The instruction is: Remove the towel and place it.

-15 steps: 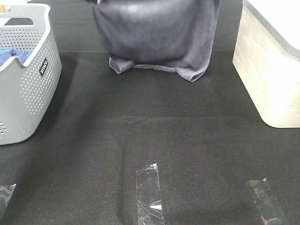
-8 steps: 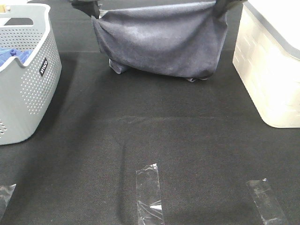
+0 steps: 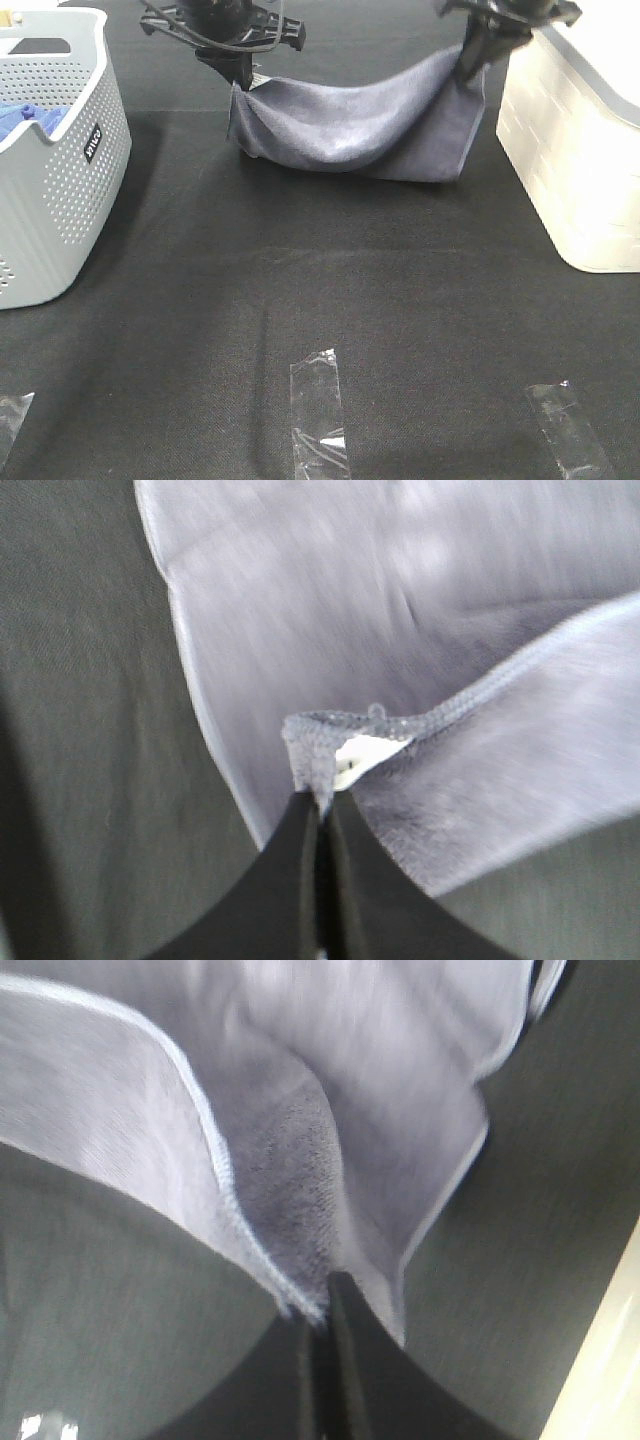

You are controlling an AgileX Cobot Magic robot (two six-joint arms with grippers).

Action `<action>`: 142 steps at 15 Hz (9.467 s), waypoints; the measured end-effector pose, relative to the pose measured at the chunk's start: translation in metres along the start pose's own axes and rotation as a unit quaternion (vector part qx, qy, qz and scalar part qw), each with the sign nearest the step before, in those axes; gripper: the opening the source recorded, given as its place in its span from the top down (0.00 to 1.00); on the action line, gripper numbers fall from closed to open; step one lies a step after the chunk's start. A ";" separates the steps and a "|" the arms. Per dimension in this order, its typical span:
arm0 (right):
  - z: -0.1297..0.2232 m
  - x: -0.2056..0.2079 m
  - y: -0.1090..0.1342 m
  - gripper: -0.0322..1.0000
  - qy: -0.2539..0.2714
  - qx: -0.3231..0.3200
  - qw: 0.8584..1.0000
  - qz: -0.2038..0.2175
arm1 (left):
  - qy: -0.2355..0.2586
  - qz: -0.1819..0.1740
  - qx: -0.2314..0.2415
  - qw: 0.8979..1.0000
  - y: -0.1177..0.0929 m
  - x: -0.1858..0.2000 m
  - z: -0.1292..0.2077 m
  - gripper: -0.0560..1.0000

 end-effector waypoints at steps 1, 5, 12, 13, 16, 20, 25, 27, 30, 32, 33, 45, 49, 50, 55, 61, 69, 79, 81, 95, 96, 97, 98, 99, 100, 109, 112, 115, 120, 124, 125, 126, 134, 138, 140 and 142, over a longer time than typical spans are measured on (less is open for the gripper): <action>0.009 0.000 0.005 0.97 0.013 -0.002 1.000 -0.004 | 0.007 -0.022 -0.013 1.000 0.003 0.009 0.008 0.95; 0.036 0.002 0.042 0.97 0.055 0.036 0.998 -0.004 | 0.079 -0.045 -0.045 0.995 -0.002 0.010 0.055 0.95; 0.103 0.014 0.080 0.97 0.124 0.047 0.991 -0.017 | 0.172 -0.072 -0.048 0.981 0.013 0.049 0.146 0.95; 0.117 0.014 0.082 0.97 0.136 0.041 0.990 -0.024 | 0.185 -0.063 -0.042 0.980 0.012 0.052 0.157 0.95; 0.154 0.020 0.088 0.97 0.166 0.028 0.985 -0.037 | 0.224 -0.051 -0.055 0.972 0.000 0.063 0.203 0.95; 0.210 0.027 0.102 0.97 0.203 0.000 0.977 -0.069 | 0.267 -0.054 -0.062 0.960 -0.015 0.072 0.266 0.95; 0.272 0.028 0.115 0.97 0.225 -0.044 0.968 -0.101 | 0.295 -0.052 -0.053 0.953 -0.027 0.090 0.328 0.95; 0.288 0.030 0.118 0.97 0.226 -0.052 0.967 -0.107 | 0.311 -0.047 -0.052 0.948 -0.032 0.094 0.343 0.95; 0.302 0.036 0.122 0.97 0.219 -0.057 0.967 -0.114 | 0.335 -0.038 -0.037 0.941 -0.036 0.094 0.360 0.95; 0.302 0.038 0.124 0.97 0.211 -0.059 0.969 -0.116 | 0.338 -0.037 -0.034 0.940 -0.036 0.093 0.362 0.95; 0.302 0.040 0.124 0.95 0.205 -0.058 0.970 -0.116 | 0.341 -0.040 -0.033 0.939 -0.035 0.093 0.364 0.94; 0.292 0.038 0.116 0.30 0.161 -0.044 0.982 -0.086 | 0.326 -0.050 -0.041 0.943 -0.030 0.088 0.363 0.21; 0.233 0.060 0.108 0.43 0.049 -0.002 0.998 -0.045 | 0.218 -0.066 -0.084 0.970 -0.038 0.094 0.310 0.26; 0.218 0.068 0.107 0.50 0.018 0.006 0.999 -0.037 | 0.179 -0.068 -0.092 0.977 -0.042 0.098 0.290 0.28; 0.149 0.098 0.109 0.61 -0.086 0.025 0.996 -0.024 | 0.007 -0.021 -0.038 0.999 -0.048 0.124 0.191 0.32; 0.085 0.066 0.100 0.62 -0.068 0.026 0.997 -0.029 | -0.073 -0.014 0.036 0.997 0.008 0.104 0.113 0.36; 0.013 -0.017 0.069 0.62 -0.018 0.004 1.000 0.002 | -0.016 0.017 0.092 0.996 0.033 -0.011 0.043 0.37; 0.018 -0.051 0.058 0.62 0.027 0.004 1.000 0.009 | 0.046 -0.037 0.134 0.989 0.060 -0.108 0.018 0.40; 0.018 -0.051 0.058 0.62 0.027 0.004 1.000 0.009 | 0.048 -0.049 0.150 0.986 0.079 -0.113 0.017 0.40; 0.018 -0.051 0.058 0.62 0.026 0.003 1.000 0.009 | 0.074 -0.075 0.142 0.984 0.093 -0.158 0.039 0.52; 0.019 -0.051 0.058 0.62 0.029 0.003 1.000 0.009 | 0.075 -0.075 0.143 0.984 0.093 -0.160 0.040 0.57; 0.019 -0.051 0.058 0.62 0.029 0.004 1.000 0.009 | 0.075 -0.074 0.143 0.984 0.092 -0.160 0.040 0.61; 0.019 -0.051 0.058 0.62 0.029 0.004 1.000 0.009 | 0.074 -0.073 0.143 0.984 0.092 -0.162 0.041 0.64; 0.019 -0.051 0.058 0.62 0.030 0.004 1.000 0.009 | 0.074 -0.071 0.144 0.984 0.091 -0.162 0.040 0.68; 0.019 -0.051 0.058 0.62 0.030 0.004 1.000 0.009 | 0.072 -0.071 0.142 0.985 0.091 -0.162 0.040 0.75; 0.005 -0.062 0.043 0.62 -0.019 0.013 0.998 0.052 | 0.009 -0.081 0.109 0.991 0.093 -0.129 0.004 0.95; 0.002 -0.094 0.032 0.62 -0.034 0.005 0.997 0.067 | 0.007 -0.092 0.105 0.990 0.096 -0.123 0.002 0.95; -0.005 -0.122 0.022 0.57 -0.072 -0.001 0.994 0.082 | 0.013 -0.094 0.105 0.990 0.096 -0.123 0.004 0.95; -0.002 -0.157 0.010 0.56 -0.087 0.007 0.991 0.097 | 0.016 -0.094 0.105 0.990 0.097 -0.123 0.005 0.95; -0.002 -0.175 0.002 0.56 -0.102 0.020 0.988 0.112 | 0.016 -0.094 0.105 0.990 0.097 -0.123 0.005 0.95; -0.002 -0.175 0.002 0.56 -0.102 0.020 0.988 0.112 | 0.016 -0.094 0.105 0.990 0.097 -0.123 0.005 0.95; -0.001 -0.181 0.000 0.56 -0.106 0.022 0.987 0.114 | 0.016 -0.094 0.105 0.990 0.097 -0.123 0.005 0.95; 0.008 -0.199 -0.005 0.56 -0.084 0.015 0.990 0.115 | 0.015 -0.094 0.105 0.990 0.097 -0.123 0.005 0.95; -0.014 -0.175 -0.001 0.44 -0.093 0.014 0.989 0.117 | 0.015 -0.094 0.105 0.990 0.097 -0.123 0.005 0.95; -0.017 -0.171 -0.005 0.45 -0.096 0.013 0.986 0.134 | 0.015 -0.094 0.105 0.990 0.097 -0.123 0.005 0.95; -0.017 -0.169 -0.014 0.47 -0.099 -0.002 0.984 0.147 | 0.015 -0.094 0.105 0.990 0.097 -0.123 0.005 0.95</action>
Point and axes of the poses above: a point on each arm's last joint axis where the gripper is mounted, x pointing back along that axis away from the gripper, y along the wrist's bending axis when the last joint is at zero, z = x × y, the point moved 5 cm from there along -x, pointing out along that axis toward the gripper, and after that the axes turned 5 degrees about x, right-handed, at the moved point
